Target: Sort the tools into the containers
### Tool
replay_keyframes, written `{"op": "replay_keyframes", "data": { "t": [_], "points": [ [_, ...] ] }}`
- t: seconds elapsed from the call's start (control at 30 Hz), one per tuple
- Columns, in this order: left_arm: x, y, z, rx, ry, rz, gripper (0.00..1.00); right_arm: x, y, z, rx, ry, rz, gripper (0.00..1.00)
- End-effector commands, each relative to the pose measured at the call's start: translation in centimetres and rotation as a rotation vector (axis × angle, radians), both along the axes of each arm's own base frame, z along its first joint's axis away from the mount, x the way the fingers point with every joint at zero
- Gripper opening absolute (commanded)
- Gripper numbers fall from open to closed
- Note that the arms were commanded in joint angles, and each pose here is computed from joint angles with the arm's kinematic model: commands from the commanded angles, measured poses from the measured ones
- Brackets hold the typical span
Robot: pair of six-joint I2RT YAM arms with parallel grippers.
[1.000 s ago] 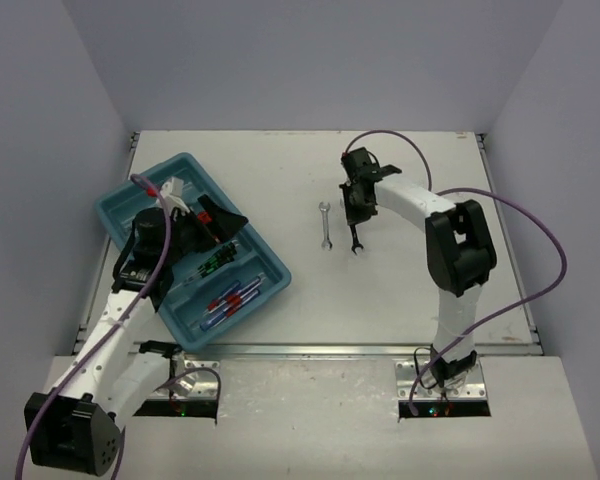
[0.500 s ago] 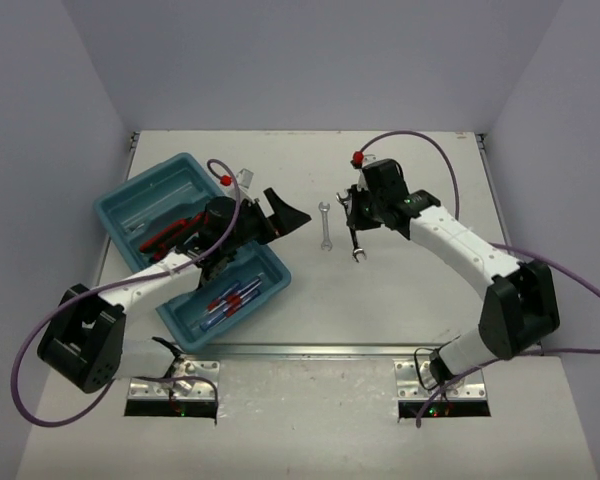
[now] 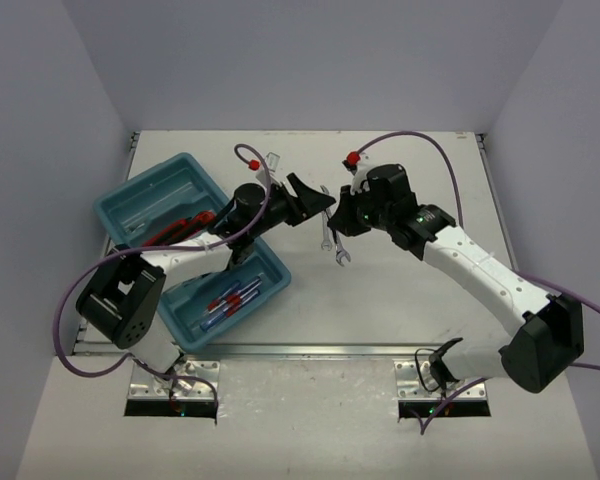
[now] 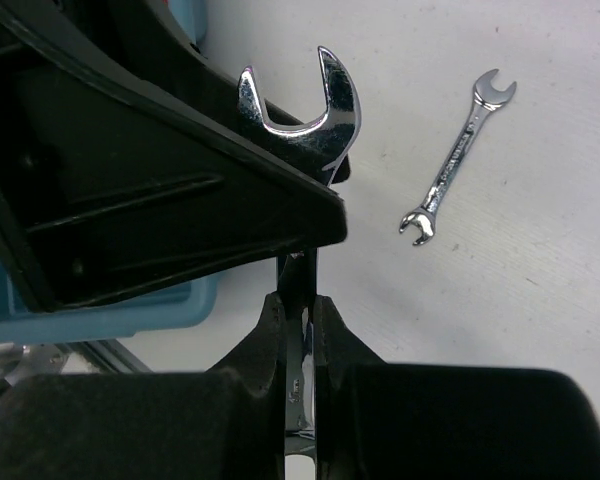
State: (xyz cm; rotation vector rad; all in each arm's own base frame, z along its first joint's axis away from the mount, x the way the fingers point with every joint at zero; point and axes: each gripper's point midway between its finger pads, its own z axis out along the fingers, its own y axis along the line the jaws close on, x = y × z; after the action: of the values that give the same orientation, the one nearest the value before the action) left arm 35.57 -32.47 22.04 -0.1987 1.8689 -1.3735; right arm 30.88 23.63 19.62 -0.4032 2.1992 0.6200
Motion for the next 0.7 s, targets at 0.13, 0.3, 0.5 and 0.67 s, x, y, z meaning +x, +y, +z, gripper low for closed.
{"op": "replay_keyframes", "data": {
  "t": [0.13, 0.3, 0.5, 0.67],
  "points": [
    [-0.9, -2.8, 4.3, -0.1, -0.118, -0.093, 0.0, 0.2, 1.8, 4.2, 0.12, -0.096, 0.051, 0.01],
    [2.0, 0.5, 3.3, -0.018, -0.044, 0.064, 0.0, 0.5, -0.7, 2.7, 0.048, -0.09, -0.065, 0.94],
    [8.4, 20.6, 2.0, 0.042, 0.143, 0.806, 0.0, 0.0, -8.7, -0.7, -0.062, -0.075, -0.343, 0.99],
    [7.7, 36.1, 1.4, -0.053, 0.218, 1.349, 0.0, -0.6, -10.5, -2.2, -0.097, -0.064, -0.355, 0.99]
  ]
}}
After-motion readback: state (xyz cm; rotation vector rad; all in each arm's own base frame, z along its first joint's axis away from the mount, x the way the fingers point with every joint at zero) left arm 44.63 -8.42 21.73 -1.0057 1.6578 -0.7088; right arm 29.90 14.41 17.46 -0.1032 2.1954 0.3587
